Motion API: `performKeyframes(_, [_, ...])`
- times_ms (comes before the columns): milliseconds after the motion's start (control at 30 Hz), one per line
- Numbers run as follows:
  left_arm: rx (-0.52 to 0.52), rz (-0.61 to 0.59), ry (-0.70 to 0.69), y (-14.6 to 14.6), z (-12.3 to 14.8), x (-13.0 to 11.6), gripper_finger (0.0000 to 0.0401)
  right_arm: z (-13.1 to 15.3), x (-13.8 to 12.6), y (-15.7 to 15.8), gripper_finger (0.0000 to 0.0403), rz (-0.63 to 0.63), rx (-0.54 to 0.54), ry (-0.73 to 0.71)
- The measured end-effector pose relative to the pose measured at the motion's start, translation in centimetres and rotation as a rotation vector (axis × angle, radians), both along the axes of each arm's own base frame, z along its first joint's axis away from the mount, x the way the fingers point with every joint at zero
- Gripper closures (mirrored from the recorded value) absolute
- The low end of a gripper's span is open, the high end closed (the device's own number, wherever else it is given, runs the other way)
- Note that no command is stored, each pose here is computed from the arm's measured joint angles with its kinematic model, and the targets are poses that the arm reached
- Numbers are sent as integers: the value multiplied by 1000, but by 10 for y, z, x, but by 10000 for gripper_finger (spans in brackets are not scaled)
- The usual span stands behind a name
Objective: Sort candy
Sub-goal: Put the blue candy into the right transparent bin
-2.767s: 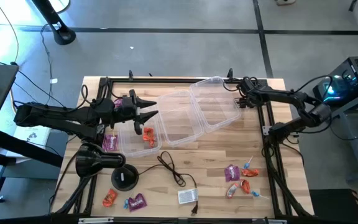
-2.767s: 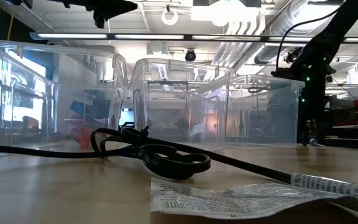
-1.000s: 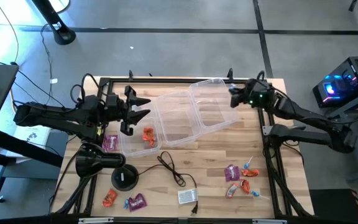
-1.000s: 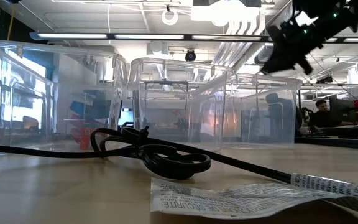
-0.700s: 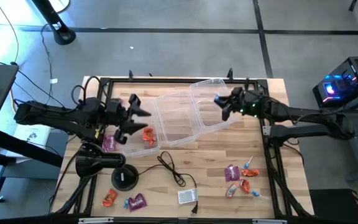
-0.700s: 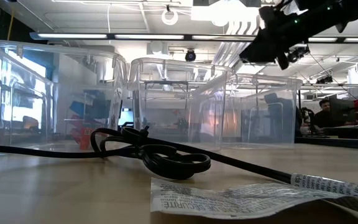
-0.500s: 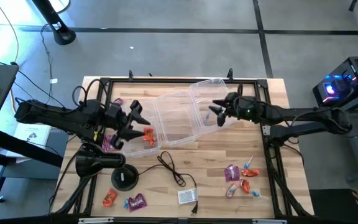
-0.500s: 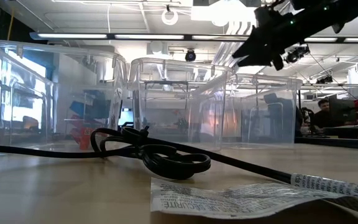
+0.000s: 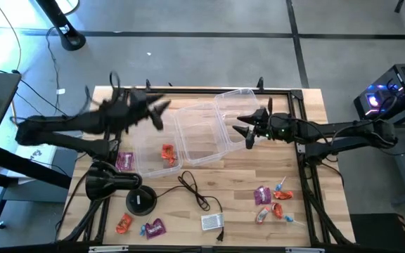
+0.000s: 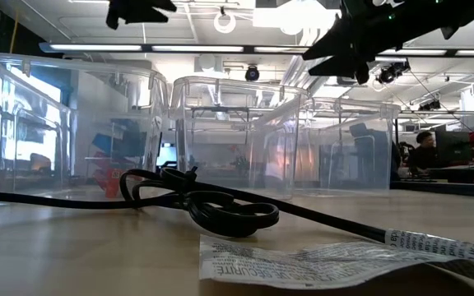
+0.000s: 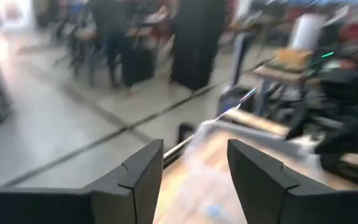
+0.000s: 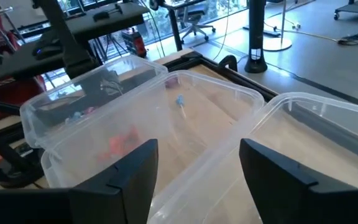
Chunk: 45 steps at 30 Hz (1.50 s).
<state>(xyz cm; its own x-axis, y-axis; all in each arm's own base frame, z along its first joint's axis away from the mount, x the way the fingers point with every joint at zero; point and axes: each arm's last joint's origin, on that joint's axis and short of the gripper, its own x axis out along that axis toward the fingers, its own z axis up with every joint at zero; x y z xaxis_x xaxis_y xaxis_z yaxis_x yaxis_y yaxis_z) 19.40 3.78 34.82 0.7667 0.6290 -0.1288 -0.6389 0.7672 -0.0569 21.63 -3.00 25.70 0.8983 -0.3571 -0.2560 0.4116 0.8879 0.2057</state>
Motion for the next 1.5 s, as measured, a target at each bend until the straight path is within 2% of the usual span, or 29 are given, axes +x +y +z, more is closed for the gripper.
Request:
performKeyframes(67, [-35, 37, 50, 18, 17, 0, 237, 1, 0, -2, 182, -11, -2, -16])
performKeyframes(200, [-80, 210, 166, 61, 46, 2, 245, 3, 1, -7, 181, -32, -4, -34])
performKeyframes(267, [-120, 294, 249, 84, 54, 3, 248, 2, 1, -8, 181, -38, -4, -32])
performKeyframes(333, [-194, 326, 349, 107, 56, 6, 252, 1, 2, -9, 181, -43, -3, -24])
performKeyframes(500, [-471, 349, 602, 163, 22, 18, 256, -6, 5, -10, 181, -45, 9, 19])
performKeyframes(733, [-672, 441, 800, 212, -40, 30, 256, -28, 17, -11, 181, -51, 66, 112])
performKeyframes(867, [-775, 417, 964, 213, -71, 39, 256, -43, 25, -12, 181, -61, 97, 169])
performKeyframes(967, [-789, 374, 1050, 206, -86, 49, 256, -53, 30, -13, 181, -70, 119, 207])
performKeyframes(1133, [-746, 302, 1105, 192, -114, 58, 256, -61, 35, -13, 181, -42, 163, 225])
performKeyframes(1300, [-795, 277, 1166, 170, -141, 46, 256, -61, 35, -8, 181, 9, 176, 230])
performKeyframes(1500, [-713, 205, 1122, 146, -138, 36, 256, -60, 36, -8, 181, 11, 175, 219])
